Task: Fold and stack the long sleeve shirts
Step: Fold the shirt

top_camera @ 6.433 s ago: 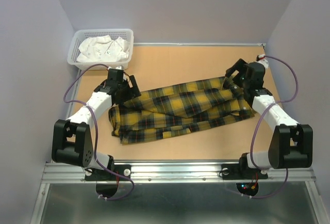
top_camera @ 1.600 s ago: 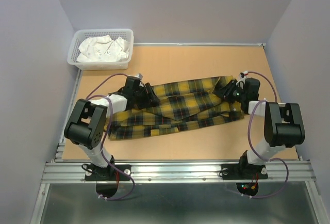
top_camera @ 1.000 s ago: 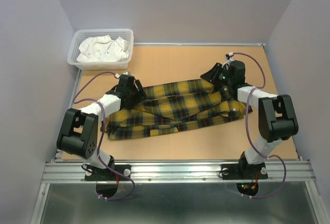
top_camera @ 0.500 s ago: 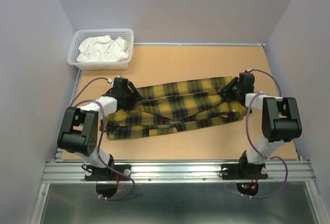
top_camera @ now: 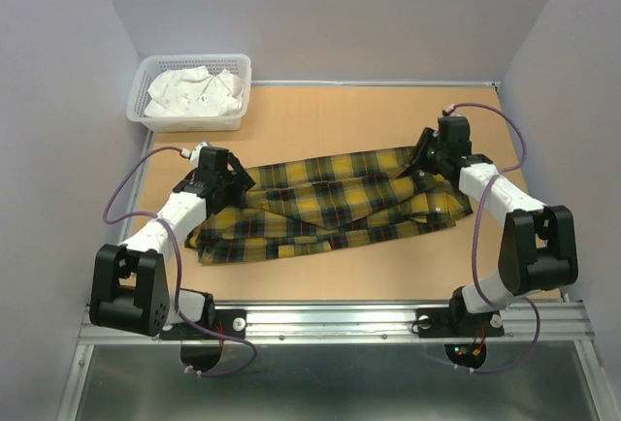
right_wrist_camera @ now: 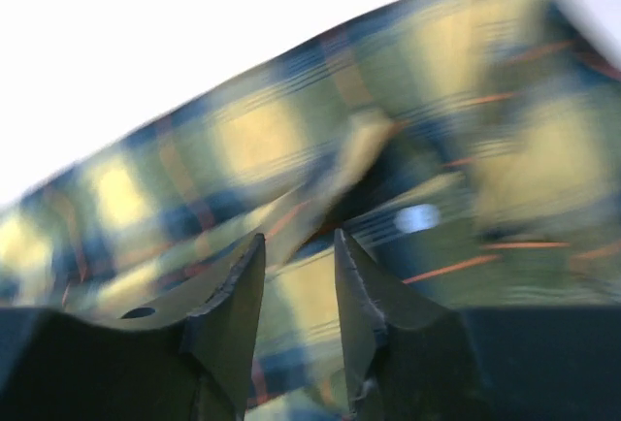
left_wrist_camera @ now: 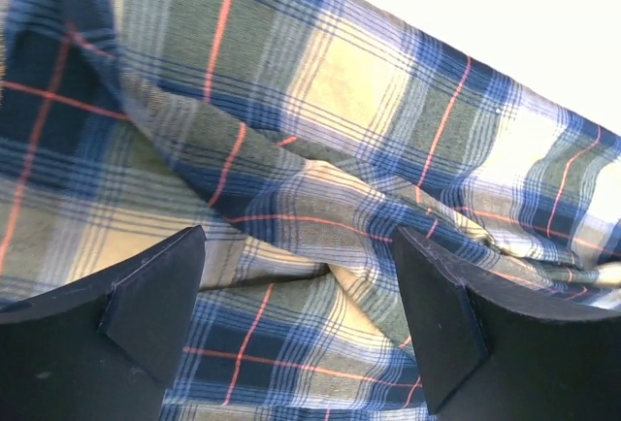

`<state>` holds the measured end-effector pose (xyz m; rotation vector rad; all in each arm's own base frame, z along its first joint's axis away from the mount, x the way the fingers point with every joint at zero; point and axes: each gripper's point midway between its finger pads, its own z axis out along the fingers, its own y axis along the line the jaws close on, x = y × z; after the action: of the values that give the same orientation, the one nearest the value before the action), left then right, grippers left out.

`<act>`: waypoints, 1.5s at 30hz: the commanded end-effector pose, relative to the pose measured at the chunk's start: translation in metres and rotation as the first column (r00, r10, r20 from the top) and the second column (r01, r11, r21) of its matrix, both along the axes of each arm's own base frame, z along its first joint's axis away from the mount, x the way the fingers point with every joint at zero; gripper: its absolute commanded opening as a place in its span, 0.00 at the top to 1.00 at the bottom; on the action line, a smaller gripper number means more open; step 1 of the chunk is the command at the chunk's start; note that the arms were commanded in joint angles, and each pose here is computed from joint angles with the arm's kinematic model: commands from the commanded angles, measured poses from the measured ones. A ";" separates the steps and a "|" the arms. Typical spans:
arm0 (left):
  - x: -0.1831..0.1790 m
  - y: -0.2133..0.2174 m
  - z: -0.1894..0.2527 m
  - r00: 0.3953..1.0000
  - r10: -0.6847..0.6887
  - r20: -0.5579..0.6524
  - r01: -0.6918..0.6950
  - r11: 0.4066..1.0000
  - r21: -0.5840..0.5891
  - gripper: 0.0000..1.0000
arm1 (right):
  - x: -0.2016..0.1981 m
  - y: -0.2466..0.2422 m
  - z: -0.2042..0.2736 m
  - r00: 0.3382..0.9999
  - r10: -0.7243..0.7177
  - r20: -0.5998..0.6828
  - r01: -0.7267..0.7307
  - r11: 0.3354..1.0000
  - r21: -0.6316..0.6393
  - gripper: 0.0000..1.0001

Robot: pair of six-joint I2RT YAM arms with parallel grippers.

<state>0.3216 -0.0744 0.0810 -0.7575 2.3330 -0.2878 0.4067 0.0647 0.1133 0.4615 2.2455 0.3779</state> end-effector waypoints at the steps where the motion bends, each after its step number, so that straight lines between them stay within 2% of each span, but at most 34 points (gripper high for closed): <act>1: -0.018 0.015 -0.019 0.996 0.049 -0.074 -0.045 0.998 0.053 0.10 | -0.013 0.046 0.007 0.978 0.205 -0.042 -0.208 0.972 -0.112 0.53; 3: -0.020 0.015 -0.029 0.993 0.051 -0.103 -0.045 0.997 0.059 0.10 | -0.018 0.069 0.003 0.959 0.275 -0.060 -0.281 0.951 -0.126 0.46; 4: -0.019 0.014 -0.031 0.993 0.052 -0.105 -0.046 0.997 0.057 0.10 | -0.020 0.075 -0.004 0.950 0.301 -0.081 -0.310 0.940 -0.140 0.39; 6: -0.020 0.015 -0.039 0.990 0.054 -0.128 -0.046 0.997 0.065 0.10 | -0.026 0.085 -0.015 0.936 0.333 -0.116 -0.348 0.926 -0.149 0.33; 7: -0.019 0.013 -0.041 0.990 0.051 -0.128 -0.043 0.997 0.063 0.10 | -0.029 0.087 -0.020 0.930 0.343 -0.134 -0.361 0.921 -0.149 0.27; 9: -0.019 0.012 -0.047 0.989 0.049 -0.143 -0.040 0.997 0.065 0.10 | -0.039 0.091 -0.042 0.910 0.354 -0.216 -0.384 0.916 -0.116 0.24; 13: -0.017 0.004 -0.057 0.985 0.026 -0.168 -0.014 0.997 0.072 0.11 | -0.066 0.079 -0.075 0.882 0.317 -0.348 -0.374 0.921 -0.108 0.23; 20: 0.003 -0.035 -0.070 0.974 -0.089 -0.207 0.110 0.990 0.087 0.12 | -0.132 0.047 -0.098 0.825 0.189 -0.533 -0.303 0.943 -0.135 0.23; 24: 0.031 -0.067 -0.071 0.964 -0.173 -0.204 0.197 0.975 0.103 0.12 | -0.175 0.057 -0.099 0.755 0.217 -0.619 -0.280 0.960 -0.006 0.22; 28: 0.059 -0.102 -0.067 0.944 -0.275 -0.181 0.301 0.945 0.131 0.12 | -0.203 0.048 -0.101 0.735 0.180 -0.653 -0.243 0.970 -0.007 0.22; 33: 0.094 -0.147 -0.070 0.894 -0.420 -0.158 0.443 0.880 0.168 0.12 | -0.212 0.044 -0.092 0.748 0.170 -0.642 -0.228 0.974 -0.008 0.22; 35: 0.125 -0.167 -0.053 0.883 -0.461 -0.090 0.469 0.862 0.190 0.12 | -0.211 0.046 -0.090 0.753 0.170 -0.636 -0.219 0.976 0.001 0.22; 37: 0.139 -0.177 -0.050 0.870 -0.487 -0.070 0.491 0.848 0.200 0.12 | -0.210 0.047 -0.088 0.756 0.172 -0.632 -0.217 0.976 0.007 0.22; 38: 0.143 -0.182 -0.064 0.858 -0.506 -0.089 0.513 0.836 0.195 0.12 | -0.209 0.049 -0.087 0.755 0.179 -0.630 -0.217 0.976 0.016 0.22; 40: 0.169 -0.200 -0.047 0.837 -0.547 -0.026 0.539 0.816 0.208 0.12 | -0.207 0.051 -0.083 0.762 0.192 -0.618 -0.227 0.974 0.023 0.22; 42: 0.179 -0.209 -0.064 0.816 -0.576 -0.052 0.573 0.794 0.203 0.12 | -0.204 0.055 -0.079 0.769 0.214 -0.603 -0.238 0.971 0.041 0.22; 43: 0.197 -0.219 -0.046 0.813 -0.583 0.001 0.569 0.794 0.212 0.12 | -0.203 0.058 -0.077 0.767 0.228 -0.600 -0.248 0.967 0.052 0.22; 45: 0.207 -0.225 -0.058 0.805 -0.594 -0.010 0.581 0.784 0.220 0.12 | -0.201 0.062 -0.074 0.761 0.262 -0.594 -0.274 0.959 0.073 0.22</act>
<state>0.5233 -0.2854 0.0415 -0.0009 2.3884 -0.2994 0.2059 0.1160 0.0279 0.3099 2.9553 0.3013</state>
